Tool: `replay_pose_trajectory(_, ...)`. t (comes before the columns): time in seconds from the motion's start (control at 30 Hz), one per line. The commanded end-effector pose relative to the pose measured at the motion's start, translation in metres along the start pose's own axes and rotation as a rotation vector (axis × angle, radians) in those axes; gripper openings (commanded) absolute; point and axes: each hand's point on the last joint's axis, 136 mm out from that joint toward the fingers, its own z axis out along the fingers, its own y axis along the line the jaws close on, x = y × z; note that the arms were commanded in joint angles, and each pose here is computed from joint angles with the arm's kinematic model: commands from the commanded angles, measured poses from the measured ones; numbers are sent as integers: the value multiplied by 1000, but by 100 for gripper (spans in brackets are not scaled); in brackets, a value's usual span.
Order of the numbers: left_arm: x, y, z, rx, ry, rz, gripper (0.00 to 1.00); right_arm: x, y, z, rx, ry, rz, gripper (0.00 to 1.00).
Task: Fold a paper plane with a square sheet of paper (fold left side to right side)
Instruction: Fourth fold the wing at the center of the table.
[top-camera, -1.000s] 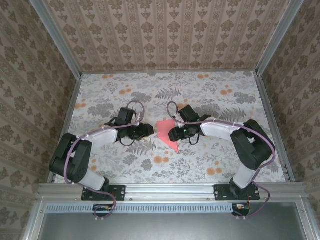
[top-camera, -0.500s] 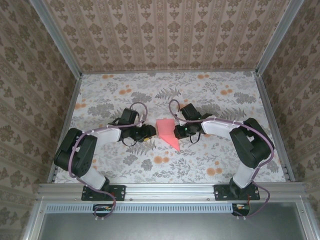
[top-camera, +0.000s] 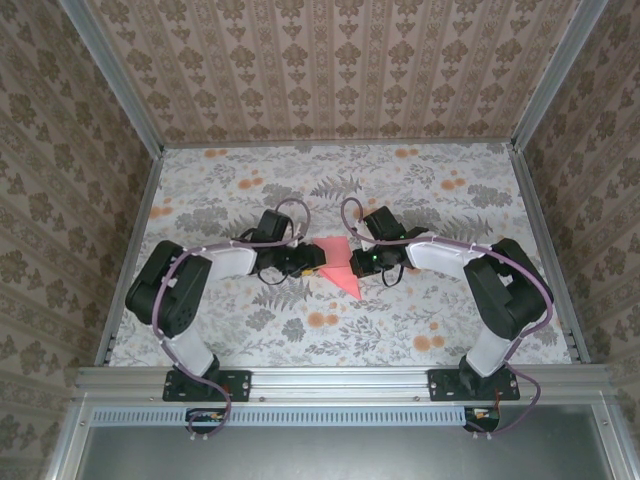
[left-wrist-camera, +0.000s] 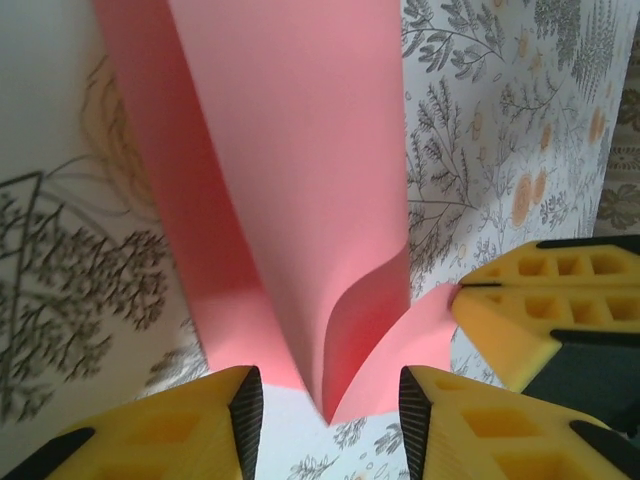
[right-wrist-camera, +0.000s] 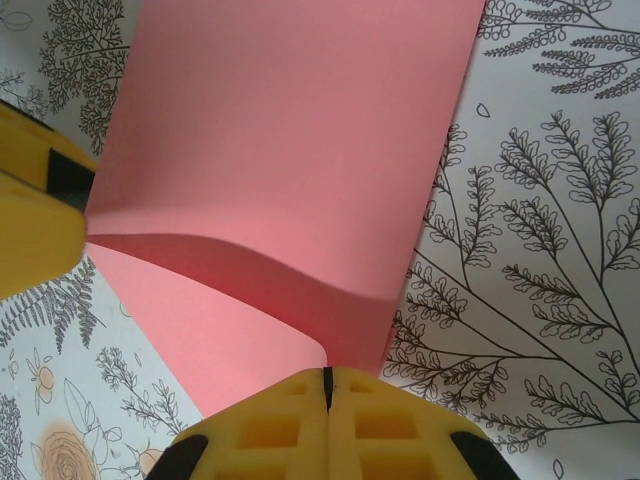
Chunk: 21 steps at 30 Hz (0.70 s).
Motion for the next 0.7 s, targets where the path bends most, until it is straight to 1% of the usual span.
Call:
replay_pose_trajectory(0.0,-7,-18,7,59,15,12,41,2,-4,-4,13,-10,11,1)
replay_pose_trajectory(0.07,-9,-22,10,70,20,13,38,2,-4,-5,13,-11,11,2)
replay_pose_trajectory(0.1,-9,-24,11,77,21,14,36,2,-4,-5,15,-12,13,5)
replay_pose_trajectory(0.2,-13,-31,10,96,14,17,31,-2,-7,-12,41,-35,13,21)
replay_pose_trajectory(0.3,-16,-37,6,99,4,27,31,-8,-11,-29,92,-89,2,40)
replay_pose_trajectory(0.33,-17,-39,4,98,2,30,31,-9,-13,-36,113,-106,-5,43)
replay_pose_trajectory(0.4,-18,-41,2,93,-1,30,31,-10,-15,-48,143,-134,-19,46)
replay_pose_trajectory(0.5,-21,-43,-2,89,-14,24,30,-5,-11,-59,166,-159,-52,47)
replay_pose_trajectory(0.67,-27,-48,-6,89,-35,12,26,14,9,-53,198,-173,-124,48)
